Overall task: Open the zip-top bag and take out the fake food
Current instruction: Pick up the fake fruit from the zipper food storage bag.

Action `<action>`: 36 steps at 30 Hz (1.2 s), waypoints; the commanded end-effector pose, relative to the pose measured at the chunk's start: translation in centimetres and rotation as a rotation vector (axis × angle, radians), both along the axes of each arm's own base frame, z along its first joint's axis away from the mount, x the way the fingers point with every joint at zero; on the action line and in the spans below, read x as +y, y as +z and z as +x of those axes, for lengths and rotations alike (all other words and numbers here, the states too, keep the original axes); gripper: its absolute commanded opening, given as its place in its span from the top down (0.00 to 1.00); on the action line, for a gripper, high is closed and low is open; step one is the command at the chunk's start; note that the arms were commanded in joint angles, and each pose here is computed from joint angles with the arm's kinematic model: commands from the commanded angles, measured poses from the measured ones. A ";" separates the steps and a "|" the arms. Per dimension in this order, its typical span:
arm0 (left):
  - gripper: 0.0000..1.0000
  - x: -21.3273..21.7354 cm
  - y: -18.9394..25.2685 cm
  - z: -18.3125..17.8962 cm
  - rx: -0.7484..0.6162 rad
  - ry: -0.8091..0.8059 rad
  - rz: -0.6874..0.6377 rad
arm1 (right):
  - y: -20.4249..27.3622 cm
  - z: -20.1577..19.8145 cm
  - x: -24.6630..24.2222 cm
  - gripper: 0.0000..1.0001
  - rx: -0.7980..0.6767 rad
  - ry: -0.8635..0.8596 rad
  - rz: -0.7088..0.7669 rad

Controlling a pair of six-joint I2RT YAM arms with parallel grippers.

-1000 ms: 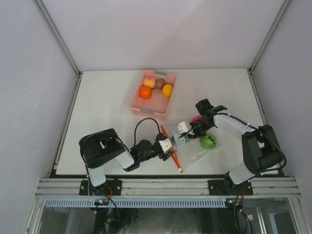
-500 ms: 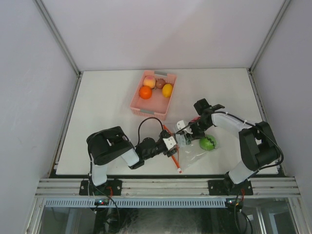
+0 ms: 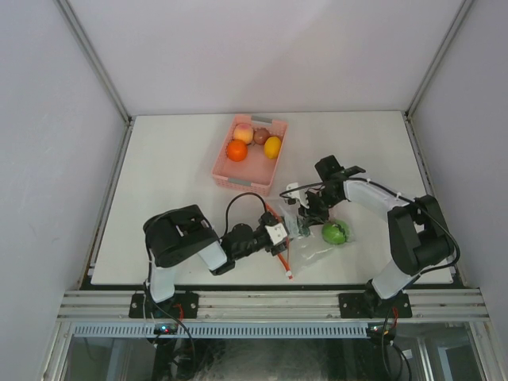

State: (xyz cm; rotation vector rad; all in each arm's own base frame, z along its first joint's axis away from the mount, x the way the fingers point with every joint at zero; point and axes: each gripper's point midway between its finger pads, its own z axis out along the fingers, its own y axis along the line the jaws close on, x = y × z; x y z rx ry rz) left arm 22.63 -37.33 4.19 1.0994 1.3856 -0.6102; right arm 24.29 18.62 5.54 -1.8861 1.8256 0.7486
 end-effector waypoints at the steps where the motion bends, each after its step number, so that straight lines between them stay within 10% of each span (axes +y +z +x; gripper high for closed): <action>1: 0.21 -1.7 1.5 -0.6 -0.035 -0.067 -0.048 | 0.8 2.6 2.2 0.75 -0.053 -0.045 0.054; 10: 0.17 -1.5 1.3 -0.3 -0.045 -0.068 -0.039 | 1.9 0.9 2.4 0.82 -0.032 0.055 0.098; 24: 0.17 -1.1 1.4 -0.6 -0.039 -0.083 -0.043 | 5.6 0.8 2.0 0.62 -0.021 0.019 0.233; 36: 0.15 -0.9 1.5 -0.2 -0.043 -0.061 -0.041 | 2.3 4.3 0.1 0.94 -0.052 -0.168 0.048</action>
